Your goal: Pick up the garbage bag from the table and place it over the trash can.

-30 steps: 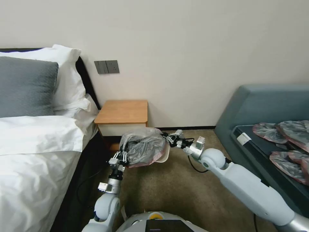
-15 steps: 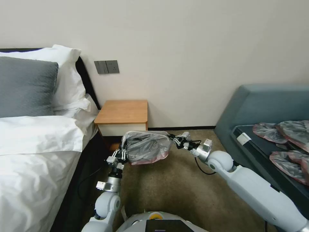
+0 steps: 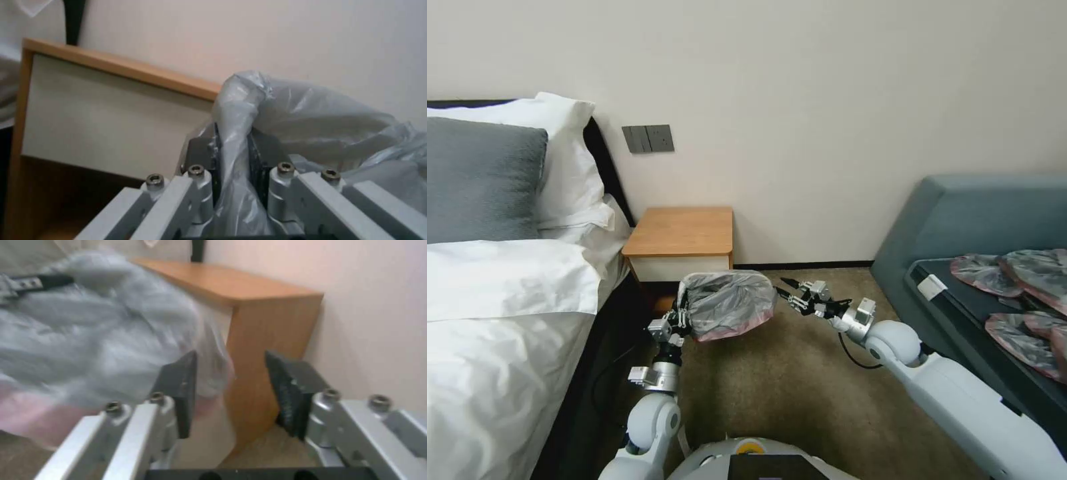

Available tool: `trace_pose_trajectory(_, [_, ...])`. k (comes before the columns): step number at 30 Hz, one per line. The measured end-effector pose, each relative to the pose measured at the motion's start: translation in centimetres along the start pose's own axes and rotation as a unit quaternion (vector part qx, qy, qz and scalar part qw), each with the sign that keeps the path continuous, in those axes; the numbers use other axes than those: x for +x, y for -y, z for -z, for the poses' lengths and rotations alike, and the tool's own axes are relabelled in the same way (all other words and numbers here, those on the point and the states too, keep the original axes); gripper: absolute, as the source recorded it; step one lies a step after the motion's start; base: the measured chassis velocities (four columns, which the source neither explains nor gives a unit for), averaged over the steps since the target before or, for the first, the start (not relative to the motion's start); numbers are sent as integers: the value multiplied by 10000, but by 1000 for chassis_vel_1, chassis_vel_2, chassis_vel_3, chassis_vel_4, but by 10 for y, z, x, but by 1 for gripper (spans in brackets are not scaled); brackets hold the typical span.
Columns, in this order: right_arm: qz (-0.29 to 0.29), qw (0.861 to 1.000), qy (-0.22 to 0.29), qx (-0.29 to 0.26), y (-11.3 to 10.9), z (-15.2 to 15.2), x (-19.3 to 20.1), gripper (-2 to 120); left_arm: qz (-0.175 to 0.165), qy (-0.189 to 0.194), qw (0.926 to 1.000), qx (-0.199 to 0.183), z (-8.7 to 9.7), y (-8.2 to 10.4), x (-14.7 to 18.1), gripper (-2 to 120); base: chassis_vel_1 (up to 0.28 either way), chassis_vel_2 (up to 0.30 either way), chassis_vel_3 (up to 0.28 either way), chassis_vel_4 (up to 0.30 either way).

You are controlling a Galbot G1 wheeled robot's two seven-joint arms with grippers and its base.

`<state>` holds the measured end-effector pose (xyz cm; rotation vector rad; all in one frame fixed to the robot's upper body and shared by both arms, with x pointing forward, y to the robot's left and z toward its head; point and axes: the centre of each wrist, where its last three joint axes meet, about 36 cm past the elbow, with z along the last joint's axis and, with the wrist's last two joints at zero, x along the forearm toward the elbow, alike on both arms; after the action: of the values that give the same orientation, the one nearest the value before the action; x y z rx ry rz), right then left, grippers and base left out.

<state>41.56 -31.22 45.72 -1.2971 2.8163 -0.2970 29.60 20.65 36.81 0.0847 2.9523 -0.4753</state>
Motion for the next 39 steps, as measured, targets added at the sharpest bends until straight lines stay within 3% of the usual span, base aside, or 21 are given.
trace_pose_trajectory(3, [-12,9994,160,306,-2,4,3,55,133,-88,9999,-46,1,0,0,11,0,0,0,0])
trace_pose_trajectory(6, [-10,9907,480,1274,-5,9,-2,69,481,-282,9984,-116,5,2,6,11,0,0,0,0])
trace_pose_trajectory(7, [-10,9907,480,1274,-5,9,-2,69,481,-282,9984,-116,5,2,6,11,0,0,0,0])
trace_pose_trajectory(9, [60,9758,796,2034,-18,13,-8,79,733,-436,9962,-169,9,4,8,11,0,0,0,0])
trace_pose_trajectory(11, [245,9682,961,2298,-40,13,-14,87,852,-512,9949,-195,13,6,8,11,0,0,0,0])
trace_pose_trajectory(16, [763,9526,914,2801,-70,6,-22,100,816,-510,9952,-192,19,8,2,11,0,0,0,0])
trace_pose_trajectory(17, [763,9526,914,2801,-70,6,-22,100,816,-510,9952,-192,19,8,2,11,0,0,0,0])
trace_pose_trajectory(19, [944,9358,832,3292,-68,5,-29,100,787,-516,9954,-161,20,9,2,11,0,0,0,0])
trace_pose_trajectory(22, [1073,9233,724,3616,-66,4,-33,100,767,-525,9956,-131,19,11,1,11,0,0,0,0])
trace_pose_trajectory(39, [1239,9155,572,3784,-74,-15,-47,100,642,-567,9963,18,15,16,3,11,0,0,0,0])
